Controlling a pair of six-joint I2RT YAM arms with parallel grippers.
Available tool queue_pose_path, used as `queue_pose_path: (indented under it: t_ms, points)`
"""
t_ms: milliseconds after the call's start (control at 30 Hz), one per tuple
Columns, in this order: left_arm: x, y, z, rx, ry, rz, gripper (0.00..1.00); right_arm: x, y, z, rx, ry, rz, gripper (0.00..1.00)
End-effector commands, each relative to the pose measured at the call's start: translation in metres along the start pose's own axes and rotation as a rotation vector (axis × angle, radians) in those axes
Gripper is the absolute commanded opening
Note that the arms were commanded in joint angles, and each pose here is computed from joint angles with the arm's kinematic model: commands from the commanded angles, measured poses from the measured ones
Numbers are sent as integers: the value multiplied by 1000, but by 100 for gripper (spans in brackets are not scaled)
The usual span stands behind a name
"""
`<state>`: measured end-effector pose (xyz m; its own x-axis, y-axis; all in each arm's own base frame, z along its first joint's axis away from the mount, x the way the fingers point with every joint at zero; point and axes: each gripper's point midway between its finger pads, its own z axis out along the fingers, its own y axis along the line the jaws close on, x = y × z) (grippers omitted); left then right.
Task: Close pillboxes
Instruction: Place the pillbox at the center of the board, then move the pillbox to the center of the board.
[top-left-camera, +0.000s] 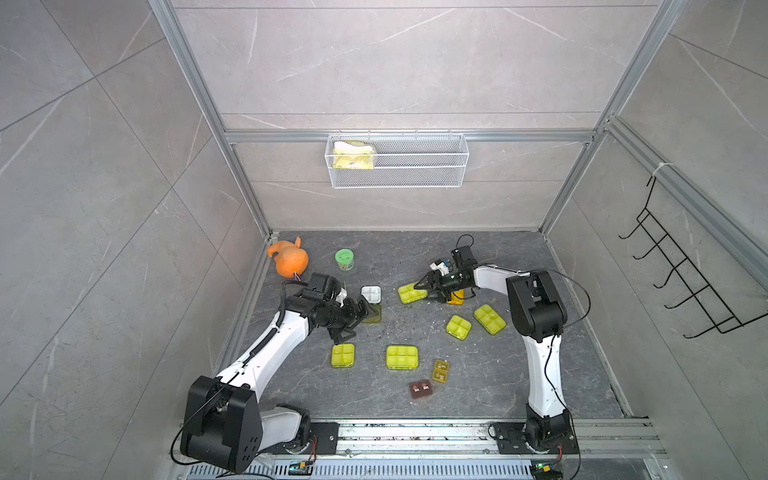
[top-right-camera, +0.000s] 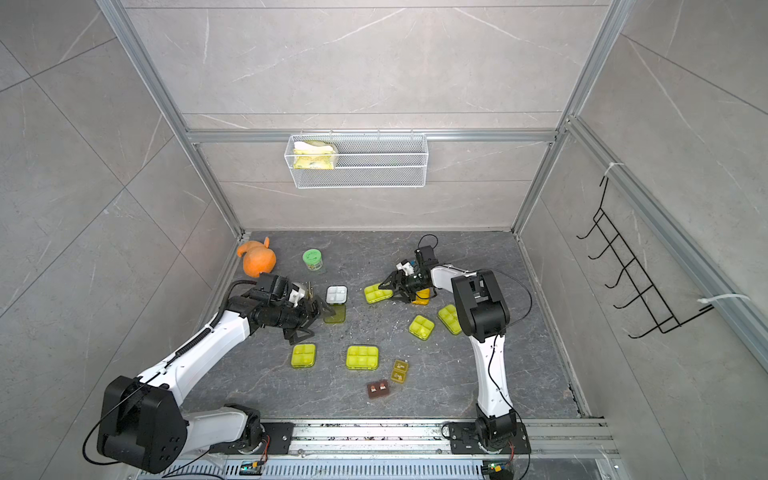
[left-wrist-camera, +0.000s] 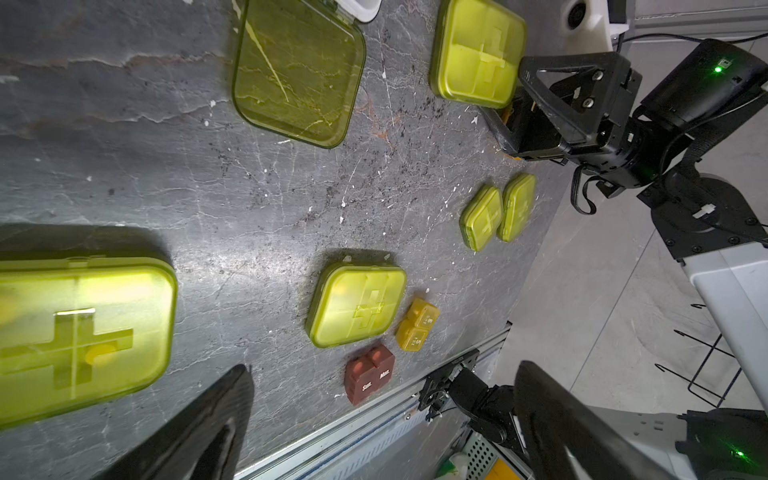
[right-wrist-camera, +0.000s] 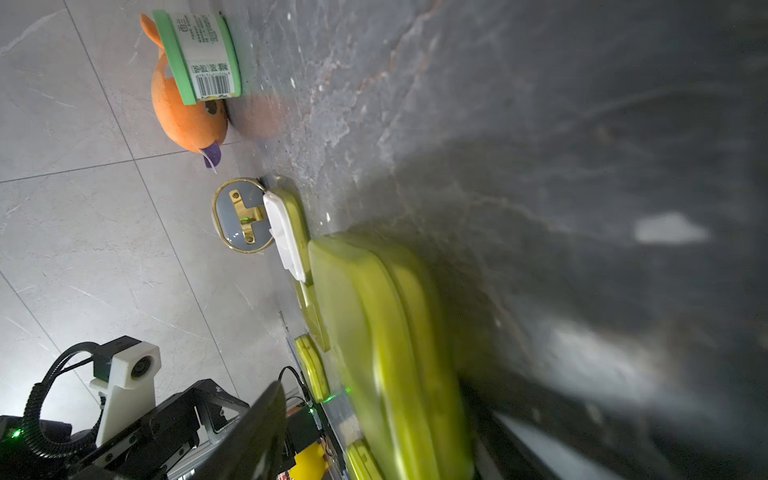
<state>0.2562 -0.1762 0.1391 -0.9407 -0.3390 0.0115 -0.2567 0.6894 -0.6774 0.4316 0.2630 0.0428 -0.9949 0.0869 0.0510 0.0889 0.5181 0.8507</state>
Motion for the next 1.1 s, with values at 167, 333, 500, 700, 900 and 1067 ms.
queue_pose_path:
  t_ms: [167,333,500,700,900,1067]
  points:
    - [-4,-1,-10,18,-42,24,99,18,-5,-35,151,-20,-25,65]
    - [-3,1,-14,23,-56,24,99,28,6,-52,168,-55,-45,66]
    - [-2,5,-21,25,-81,21,100,38,38,-61,117,-105,-66,66]
    - [-2,-1,-37,64,-151,45,100,57,86,-25,52,-42,-114,66]
    - [-2,-11,-56,96,-231,101,99,60,117,31,-19,12,-125,66]
    - [6,-11,-68,100,-257,119,100,58,136,76,-49,62,-141,66]
